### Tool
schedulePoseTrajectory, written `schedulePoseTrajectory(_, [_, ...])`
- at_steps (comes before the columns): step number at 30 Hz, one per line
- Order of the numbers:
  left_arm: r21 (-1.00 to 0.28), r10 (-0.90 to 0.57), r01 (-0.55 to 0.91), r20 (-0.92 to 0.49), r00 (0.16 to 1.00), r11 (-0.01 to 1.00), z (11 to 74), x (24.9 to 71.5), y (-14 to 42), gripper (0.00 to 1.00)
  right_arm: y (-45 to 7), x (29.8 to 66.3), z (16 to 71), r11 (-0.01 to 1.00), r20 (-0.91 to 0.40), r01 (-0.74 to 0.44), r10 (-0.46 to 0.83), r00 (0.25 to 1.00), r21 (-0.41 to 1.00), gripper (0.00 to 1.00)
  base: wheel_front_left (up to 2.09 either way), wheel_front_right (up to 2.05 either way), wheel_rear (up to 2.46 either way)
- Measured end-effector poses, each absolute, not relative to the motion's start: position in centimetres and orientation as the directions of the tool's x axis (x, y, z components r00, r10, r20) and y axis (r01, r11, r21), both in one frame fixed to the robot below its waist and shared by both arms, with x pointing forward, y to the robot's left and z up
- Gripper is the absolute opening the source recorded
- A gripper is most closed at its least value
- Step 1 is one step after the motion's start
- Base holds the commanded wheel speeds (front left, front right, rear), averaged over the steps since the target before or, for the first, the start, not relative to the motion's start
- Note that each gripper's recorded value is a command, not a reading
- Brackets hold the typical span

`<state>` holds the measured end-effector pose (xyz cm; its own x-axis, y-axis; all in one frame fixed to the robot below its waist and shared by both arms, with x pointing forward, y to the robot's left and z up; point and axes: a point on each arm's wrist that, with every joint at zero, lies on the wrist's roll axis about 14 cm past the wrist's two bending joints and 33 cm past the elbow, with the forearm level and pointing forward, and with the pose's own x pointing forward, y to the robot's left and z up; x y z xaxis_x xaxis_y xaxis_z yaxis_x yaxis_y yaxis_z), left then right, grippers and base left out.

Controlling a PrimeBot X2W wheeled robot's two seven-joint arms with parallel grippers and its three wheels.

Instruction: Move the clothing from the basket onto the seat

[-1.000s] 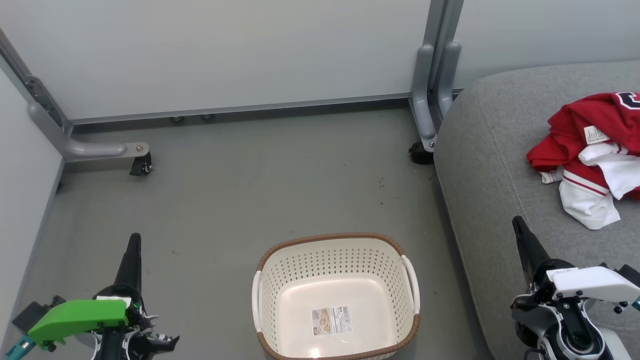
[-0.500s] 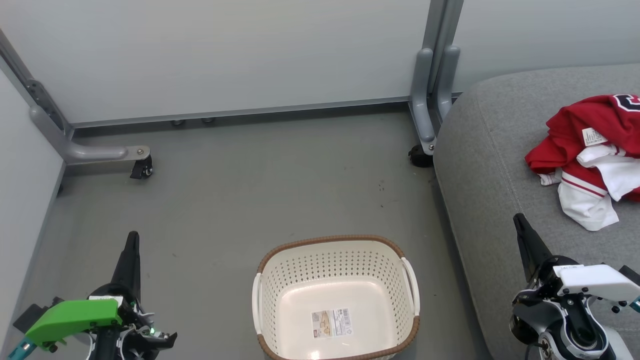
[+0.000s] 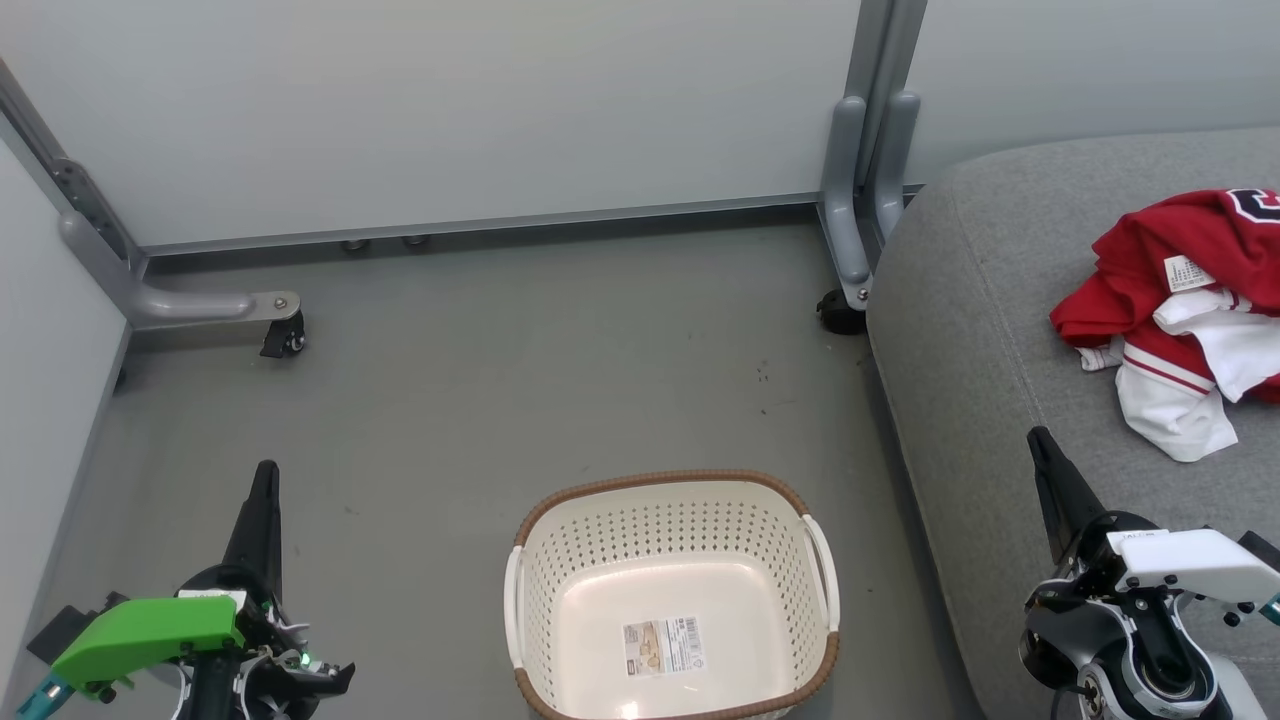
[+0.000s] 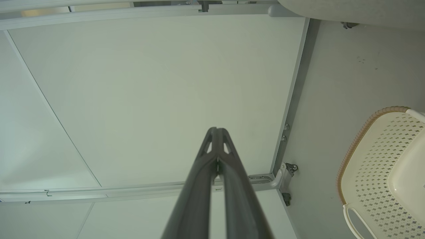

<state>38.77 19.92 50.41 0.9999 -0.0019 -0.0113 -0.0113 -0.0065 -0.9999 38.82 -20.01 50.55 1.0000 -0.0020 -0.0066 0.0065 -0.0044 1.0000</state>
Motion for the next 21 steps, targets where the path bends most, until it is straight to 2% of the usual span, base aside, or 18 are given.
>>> schedulePoseTrajectory(21, [-1.000,0.000,-0.010,-0.010,1.000,-0.009,50.42,38.76,19.95,0.00,-20.02,38.81,50.55,-0.002,-0.007,0.007,-0.001,1.000,1.000,0.00,0.00,0.00,0.00])
